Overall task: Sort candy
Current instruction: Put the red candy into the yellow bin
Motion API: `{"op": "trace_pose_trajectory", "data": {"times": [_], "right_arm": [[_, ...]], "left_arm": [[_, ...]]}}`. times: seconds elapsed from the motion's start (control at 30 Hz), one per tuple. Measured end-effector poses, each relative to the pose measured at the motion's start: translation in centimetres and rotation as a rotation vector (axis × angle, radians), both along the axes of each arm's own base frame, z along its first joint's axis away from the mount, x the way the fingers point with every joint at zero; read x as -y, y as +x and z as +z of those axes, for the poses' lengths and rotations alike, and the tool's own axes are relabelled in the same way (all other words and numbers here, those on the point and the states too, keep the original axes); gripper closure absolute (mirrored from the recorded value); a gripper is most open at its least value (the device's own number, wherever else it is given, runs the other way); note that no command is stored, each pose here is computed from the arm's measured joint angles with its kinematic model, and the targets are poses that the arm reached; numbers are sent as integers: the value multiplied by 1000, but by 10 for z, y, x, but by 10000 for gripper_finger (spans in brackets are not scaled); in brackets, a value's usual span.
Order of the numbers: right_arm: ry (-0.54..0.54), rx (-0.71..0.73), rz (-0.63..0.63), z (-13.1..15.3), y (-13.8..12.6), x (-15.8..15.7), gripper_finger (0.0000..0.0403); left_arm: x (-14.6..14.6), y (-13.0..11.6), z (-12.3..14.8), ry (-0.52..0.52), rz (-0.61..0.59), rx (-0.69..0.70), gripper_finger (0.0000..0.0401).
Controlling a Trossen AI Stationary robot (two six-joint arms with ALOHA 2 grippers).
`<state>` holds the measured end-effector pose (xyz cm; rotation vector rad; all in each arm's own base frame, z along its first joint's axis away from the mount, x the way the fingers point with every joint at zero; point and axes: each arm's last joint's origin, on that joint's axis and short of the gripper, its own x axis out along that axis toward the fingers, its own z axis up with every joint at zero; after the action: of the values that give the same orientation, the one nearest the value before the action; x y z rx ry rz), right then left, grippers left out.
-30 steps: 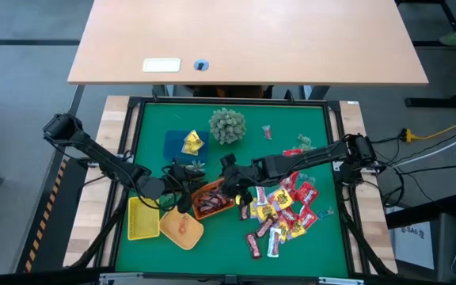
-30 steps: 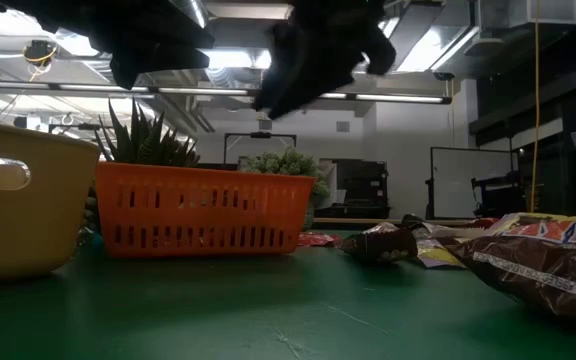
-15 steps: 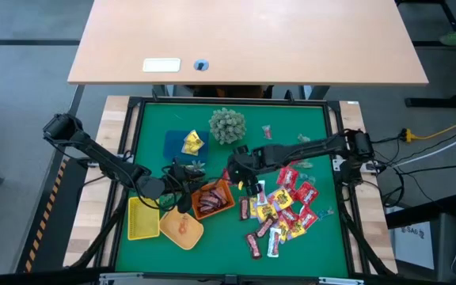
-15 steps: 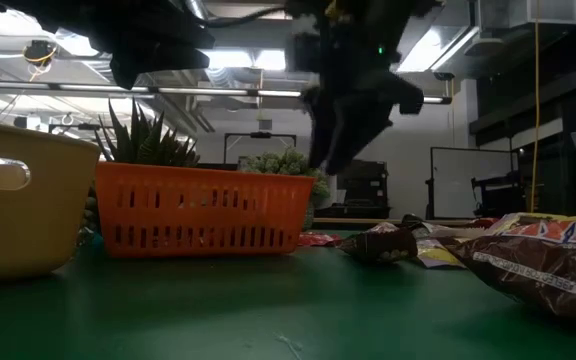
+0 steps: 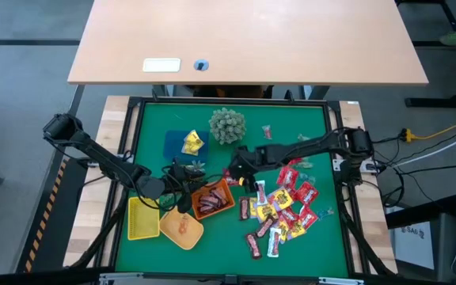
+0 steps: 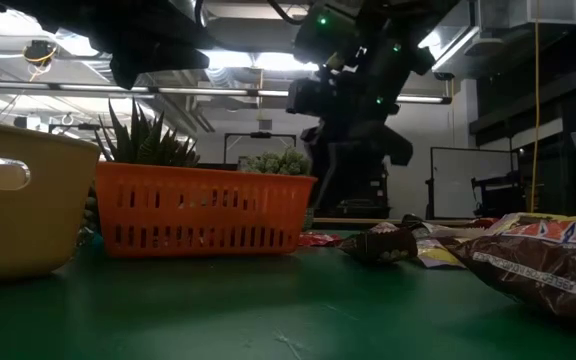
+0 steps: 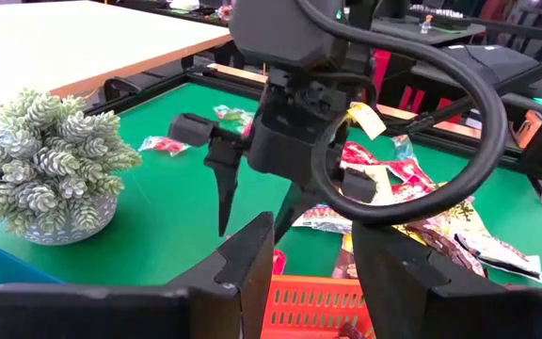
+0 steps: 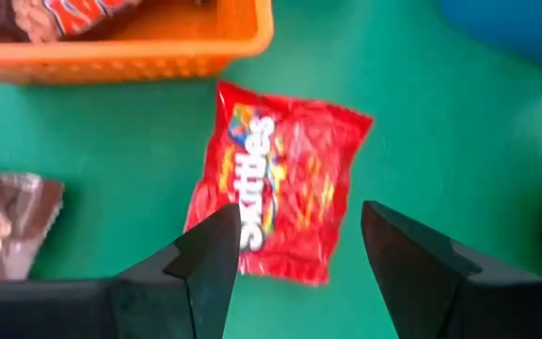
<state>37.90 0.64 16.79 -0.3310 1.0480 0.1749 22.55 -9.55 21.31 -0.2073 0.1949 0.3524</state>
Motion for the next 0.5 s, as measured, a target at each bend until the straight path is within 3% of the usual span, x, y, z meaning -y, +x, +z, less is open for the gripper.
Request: {"op": "trace_pose_trajectory", "data": {"times": [0.27, 0.5], "right_arm": [[-4, 16, -14, -11, -4, 3, 180], [47, 24, -101, -26, -10, 15, 180]], "left_arm": [[0, 0, 0, 0, 1, 0, 270], [0, 0, 0, 0, 2, 1, 270]]}}
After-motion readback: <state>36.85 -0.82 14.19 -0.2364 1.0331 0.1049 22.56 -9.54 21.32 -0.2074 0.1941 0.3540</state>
